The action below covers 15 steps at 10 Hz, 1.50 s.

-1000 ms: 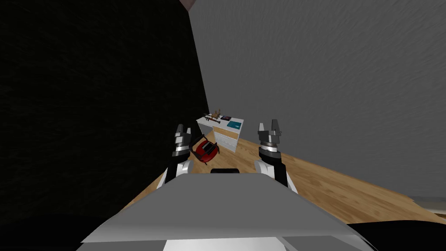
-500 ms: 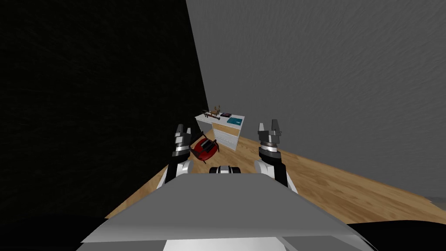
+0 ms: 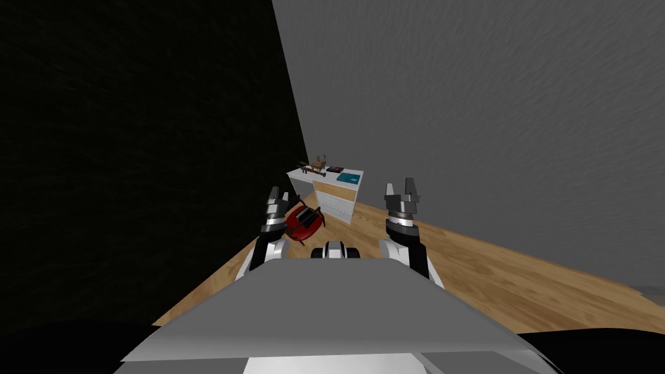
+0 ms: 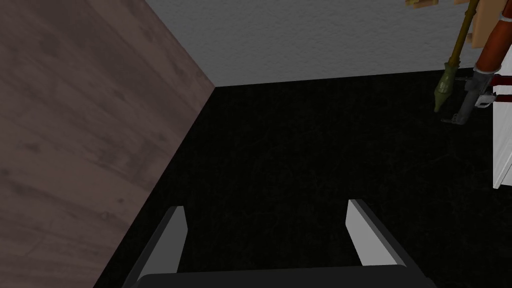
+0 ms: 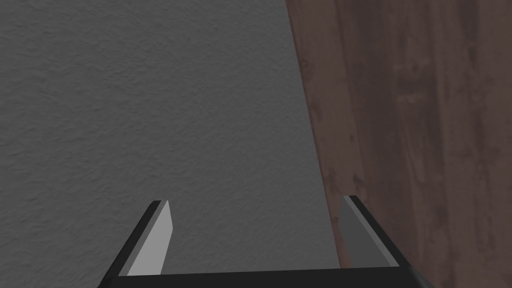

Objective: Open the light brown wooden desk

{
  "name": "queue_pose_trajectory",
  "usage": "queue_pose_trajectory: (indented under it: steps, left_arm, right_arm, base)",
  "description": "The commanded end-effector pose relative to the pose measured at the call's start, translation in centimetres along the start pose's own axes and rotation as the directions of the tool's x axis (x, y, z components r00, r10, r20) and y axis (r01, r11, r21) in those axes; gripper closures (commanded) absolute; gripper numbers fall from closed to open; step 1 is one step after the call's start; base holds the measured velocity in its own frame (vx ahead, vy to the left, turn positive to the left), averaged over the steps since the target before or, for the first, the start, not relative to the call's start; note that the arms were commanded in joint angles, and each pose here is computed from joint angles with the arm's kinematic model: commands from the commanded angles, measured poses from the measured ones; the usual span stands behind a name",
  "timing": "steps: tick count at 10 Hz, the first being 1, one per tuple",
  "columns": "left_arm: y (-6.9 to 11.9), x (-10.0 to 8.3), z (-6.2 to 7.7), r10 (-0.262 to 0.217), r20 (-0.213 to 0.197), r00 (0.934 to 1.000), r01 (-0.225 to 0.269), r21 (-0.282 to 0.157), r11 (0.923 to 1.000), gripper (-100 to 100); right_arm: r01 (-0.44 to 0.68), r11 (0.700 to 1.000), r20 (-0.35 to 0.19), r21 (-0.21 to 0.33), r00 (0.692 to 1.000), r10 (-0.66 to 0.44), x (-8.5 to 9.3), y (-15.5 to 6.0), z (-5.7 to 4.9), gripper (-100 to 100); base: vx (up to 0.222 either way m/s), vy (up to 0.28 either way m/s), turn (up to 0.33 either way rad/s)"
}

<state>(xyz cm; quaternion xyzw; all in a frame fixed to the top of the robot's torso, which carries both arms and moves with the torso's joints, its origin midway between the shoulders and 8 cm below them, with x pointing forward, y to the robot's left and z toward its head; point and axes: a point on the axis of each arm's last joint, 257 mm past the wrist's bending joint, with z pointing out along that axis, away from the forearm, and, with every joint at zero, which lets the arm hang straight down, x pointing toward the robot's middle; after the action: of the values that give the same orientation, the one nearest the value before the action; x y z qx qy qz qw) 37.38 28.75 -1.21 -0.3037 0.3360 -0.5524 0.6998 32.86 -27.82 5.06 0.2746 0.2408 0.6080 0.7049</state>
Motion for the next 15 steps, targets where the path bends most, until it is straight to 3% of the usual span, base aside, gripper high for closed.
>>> queue_pose_trajectory:
  steps: [1,8,9,15]
  left_arm:
    - [1.8,0.7,-0.5,0.021,-0.029,0.9993,-0.021,-0.018,0.9996,-100]
    - [7.7,3.1,-2.6,0.07,-0.101,0.9924,-0.078,-0.079,0.9938,-100]
    - [7.9,3.1,-2.7,0.069,-0.102,0.9924,-0.078,-0.083,0.9935,-100]
    - [12.9,5.3,-5.2,0.097,-0.161,0.9821,-0.12,-0.14,0.9828,-100]
  right_arm:
    - [0.0,1.0,0.0,0.0,1.0,0.0,0.0,0.0,0.0,0]
    - [0.0,1.0,0.0,0.0,1.0,0.0,0.0,0.0,0.0,0]
    - [0.0,1.0,0.0,0.0,1.0,0.0,0.0,0.0,0.0,0]
    - [0.0,1.0,0.0,0.0,1.0,0.0,0.0,0.0,0.0,0]
  base:
    - [0.076,-0.015,-0.056]
    - [0.094,-0.027,-0.075]
    - [0.074,-0.014,-0.014]
    - [0.104,-0.019,-0.076]
